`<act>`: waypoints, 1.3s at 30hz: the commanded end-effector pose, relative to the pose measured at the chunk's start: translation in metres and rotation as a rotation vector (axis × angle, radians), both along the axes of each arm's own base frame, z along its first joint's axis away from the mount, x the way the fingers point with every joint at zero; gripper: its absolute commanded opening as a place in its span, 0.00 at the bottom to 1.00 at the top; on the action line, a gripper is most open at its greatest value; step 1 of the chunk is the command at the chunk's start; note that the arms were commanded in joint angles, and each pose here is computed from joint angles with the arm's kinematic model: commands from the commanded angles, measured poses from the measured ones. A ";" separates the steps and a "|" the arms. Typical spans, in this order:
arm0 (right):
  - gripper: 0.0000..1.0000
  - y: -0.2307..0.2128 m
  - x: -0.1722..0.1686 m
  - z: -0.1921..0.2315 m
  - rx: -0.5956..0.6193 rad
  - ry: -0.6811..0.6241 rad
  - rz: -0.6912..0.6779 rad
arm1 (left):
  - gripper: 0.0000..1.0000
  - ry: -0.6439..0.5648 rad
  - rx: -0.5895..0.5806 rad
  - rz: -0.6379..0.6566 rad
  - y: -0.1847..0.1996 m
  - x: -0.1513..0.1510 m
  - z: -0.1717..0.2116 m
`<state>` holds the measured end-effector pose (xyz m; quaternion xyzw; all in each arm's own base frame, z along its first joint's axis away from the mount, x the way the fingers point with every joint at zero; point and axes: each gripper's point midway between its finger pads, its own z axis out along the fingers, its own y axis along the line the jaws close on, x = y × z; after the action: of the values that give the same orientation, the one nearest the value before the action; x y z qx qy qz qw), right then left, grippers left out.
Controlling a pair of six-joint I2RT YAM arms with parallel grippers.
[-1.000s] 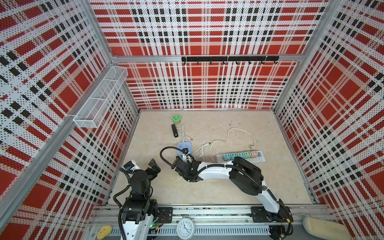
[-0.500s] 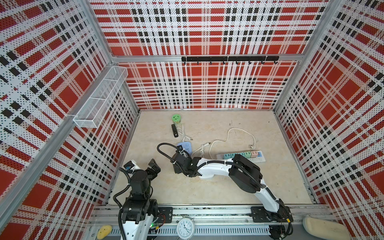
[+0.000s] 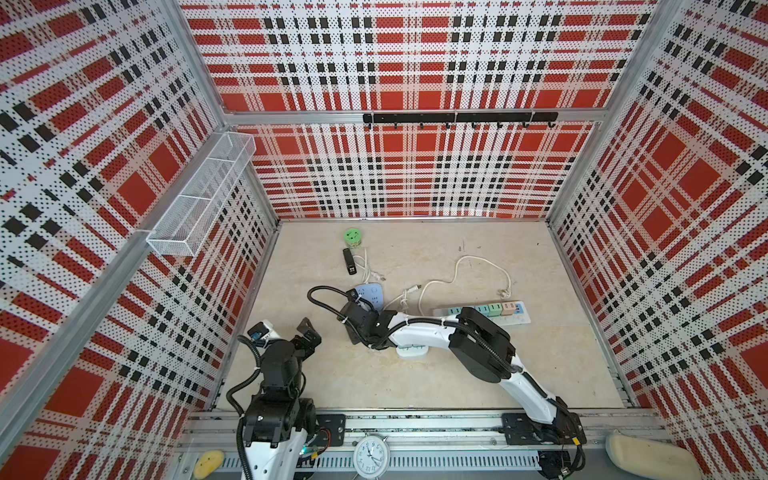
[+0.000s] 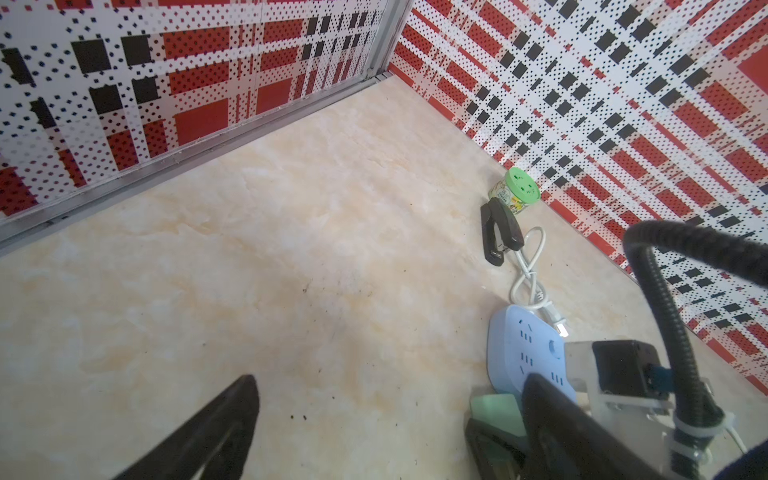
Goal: Insert the plug
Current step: 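Grasp the mint-green charger with the right gripper, then lift the mint-green charger with the right gripper toward the left gripper while the left advances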
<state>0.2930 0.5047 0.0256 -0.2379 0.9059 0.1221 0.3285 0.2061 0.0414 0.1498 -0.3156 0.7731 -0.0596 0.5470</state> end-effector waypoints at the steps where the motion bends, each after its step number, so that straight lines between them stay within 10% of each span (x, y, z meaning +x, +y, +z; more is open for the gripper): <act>1: 0.51 -0.006 -0.006 -0.026 -0.034 0.039 0.031 | 0.99 -0.009 -0.005 0.004 0.001 0.001 -0.002; 17: 0.29 -0.014 -0.009 0.110 0.181 -0.236 0.174 | 1.00 -0.019 0.010 -0.213 -0.033 0.023 0.005; 39: 0.10 -0.184 -0.013 0.229 0.278 -0.958 0.179 | 0.89 -0.034 -0.013 -0.834 -0.183 0.027 0.092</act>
<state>0.2832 0.3281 0.1925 -0.3132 0.6999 0.1485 0.6245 0.2326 -0.1315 0.2304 -0.0063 0.8275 -0.2940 0.4784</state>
